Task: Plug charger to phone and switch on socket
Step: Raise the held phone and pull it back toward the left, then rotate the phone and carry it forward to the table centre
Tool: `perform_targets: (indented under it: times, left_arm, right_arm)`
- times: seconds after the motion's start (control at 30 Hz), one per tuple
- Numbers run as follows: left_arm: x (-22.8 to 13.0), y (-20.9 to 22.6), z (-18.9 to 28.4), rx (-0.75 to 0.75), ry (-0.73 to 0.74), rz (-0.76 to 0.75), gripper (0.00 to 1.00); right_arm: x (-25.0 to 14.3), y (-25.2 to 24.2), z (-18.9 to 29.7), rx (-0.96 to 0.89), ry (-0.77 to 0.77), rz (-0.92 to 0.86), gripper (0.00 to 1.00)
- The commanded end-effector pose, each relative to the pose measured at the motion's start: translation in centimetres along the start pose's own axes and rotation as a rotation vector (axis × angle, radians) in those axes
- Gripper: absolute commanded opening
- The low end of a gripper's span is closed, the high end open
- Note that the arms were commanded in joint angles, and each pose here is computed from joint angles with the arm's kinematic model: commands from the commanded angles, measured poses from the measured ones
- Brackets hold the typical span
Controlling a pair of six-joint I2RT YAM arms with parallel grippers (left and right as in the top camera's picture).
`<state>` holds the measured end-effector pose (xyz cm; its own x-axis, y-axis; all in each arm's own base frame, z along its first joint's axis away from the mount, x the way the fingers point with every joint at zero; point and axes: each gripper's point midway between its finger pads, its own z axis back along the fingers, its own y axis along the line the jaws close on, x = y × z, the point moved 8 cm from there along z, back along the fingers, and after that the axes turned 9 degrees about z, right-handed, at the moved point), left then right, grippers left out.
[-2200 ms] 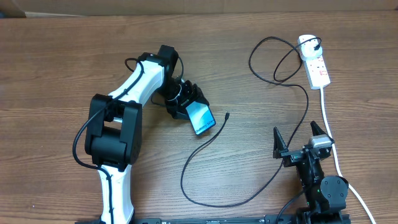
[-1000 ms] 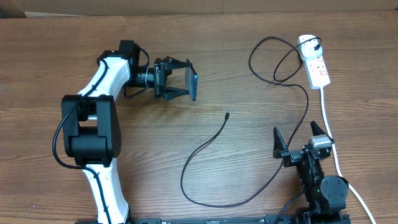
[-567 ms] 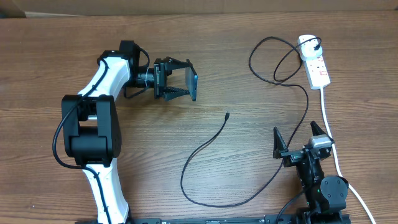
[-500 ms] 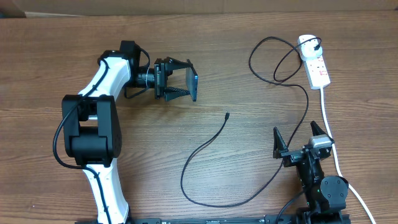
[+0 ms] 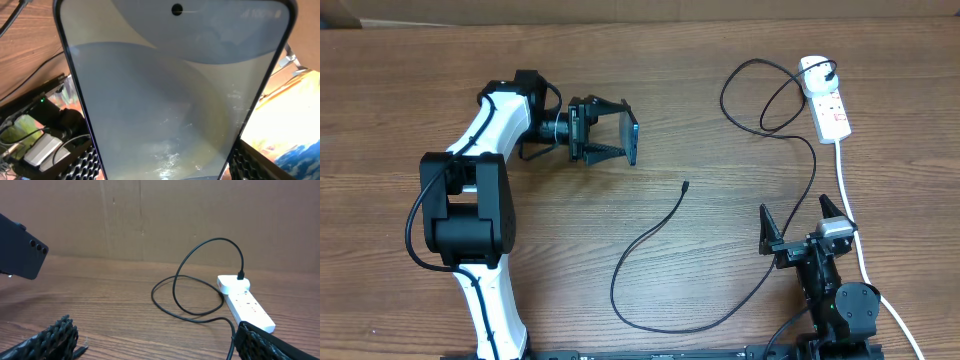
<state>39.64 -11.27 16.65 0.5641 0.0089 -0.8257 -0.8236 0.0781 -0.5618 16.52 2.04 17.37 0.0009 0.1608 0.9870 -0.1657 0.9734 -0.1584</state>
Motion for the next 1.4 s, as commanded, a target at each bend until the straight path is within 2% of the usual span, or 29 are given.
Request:
perform_targets:
  times: [0.0,0.87,1.37]
  left_arm:
    - [-0.64,-0.76,-0.35,-0.037,0.051,-0.076,0.66]
    - [-0.68,-0.71,-0.35,-0.036,0.051,-0.067,0.66]
    - [-0.47,-0.72,-0.33,-0.027,0.038,-0.12,0.68]
  right_arm:
    - [-0.17,0.11,-0.01,0.003,-0.006,0.002,1.0]
    - [-0.17,0.11,-0.01,0.003,-0.006,0.002,1.0]
    - [-0.17,0.11,-0.01,0.003,-0.006,0.002,1.0]
